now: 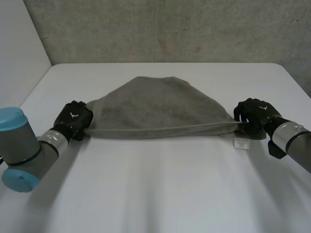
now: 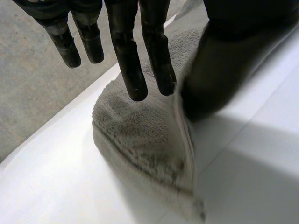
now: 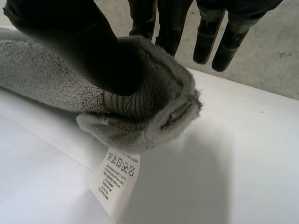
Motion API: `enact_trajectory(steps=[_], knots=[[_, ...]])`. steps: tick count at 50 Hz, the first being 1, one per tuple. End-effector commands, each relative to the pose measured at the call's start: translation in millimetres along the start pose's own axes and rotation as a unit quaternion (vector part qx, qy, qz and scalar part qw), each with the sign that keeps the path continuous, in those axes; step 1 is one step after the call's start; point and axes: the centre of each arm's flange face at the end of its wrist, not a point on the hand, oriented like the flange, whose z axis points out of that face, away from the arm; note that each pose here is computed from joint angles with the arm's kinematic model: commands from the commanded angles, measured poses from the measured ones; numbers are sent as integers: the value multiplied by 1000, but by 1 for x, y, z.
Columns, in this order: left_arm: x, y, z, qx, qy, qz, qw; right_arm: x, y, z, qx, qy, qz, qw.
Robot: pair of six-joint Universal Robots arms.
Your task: Fold the towel.
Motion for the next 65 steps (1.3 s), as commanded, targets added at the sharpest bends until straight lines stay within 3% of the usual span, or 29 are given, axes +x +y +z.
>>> enact_trajectory(steps=[1,6,11,13,14,16,21,25,34,39,44,46,47,49,50,51,52,54,58,59,65], knots=[[-1,-2,0,-5,4,-4,1000,3,-2,0,0,5,2,1000],[-10,-24,-12,-4,2,-13,1000,-1,-19,-8,16,3,-14,1000],[-18,-68,-37,20,2,-38,999,-15,-68,-46,32,-3,-56,998],[-28,-115,-62,75,1,-70,995,-20,-86,-59,45,-4,-68,997],[-28,-115,-62,75,1,-71,995,-20,-87,-59,45,-4,-68,997],[-35,-157,-88,142,10,-102,984,-31,-122,-84,81,-8,-91,993],[-49,-196,-109,210,16,-135,968,-38,-150,-99,116,-27,-110,987],[-58,-200,-98,217,12,-147,965,-36,-153,-94,120,-32,-114,986],[-65,-144,-16,136,7,-185,973,-27,-138,-31,92,-45,-123,987],[-72,-124,22,122,-18,-179,976,-26,-126,6,83,-33,-152,984],[-93,-137,53,163,-53,-161,972,-29,-144,36,141,5,-200,970],[-112,-175,56,218,-93,-147,960,-28,-189,37,229,51,-221,947],[-112,-175,56,219,-94,-147,960,-28,-189,37,229,51,-222,946],[-125,-232,38,293,-116,-131,940,-37,-248,14,339,82,-228,909],[-125,-232,38,294,-116,-131,940,-37,-248,13,339,82,-228,909],[-130,-260,22,329,-120,-123,928,-39,-273,-3,386,89,-218,892],[-130,-260,22,330,-120,-123,928,-41,-289,-18,419,89,-202,881],[-140,-298,-12,378,-123,-125,909,-42,-297,-26,436,83,-189,876],[-143,-308,-21,399,-116,-136,899,-42,-293,-28,430,71,-175,883],[-143,-305,-18,399,-112,-138,900,-39,-282,-23,411,66,-174,892],[-125,-264,6,350,-70,-143,923,-26,-235,-10,336,30,-176,925]])
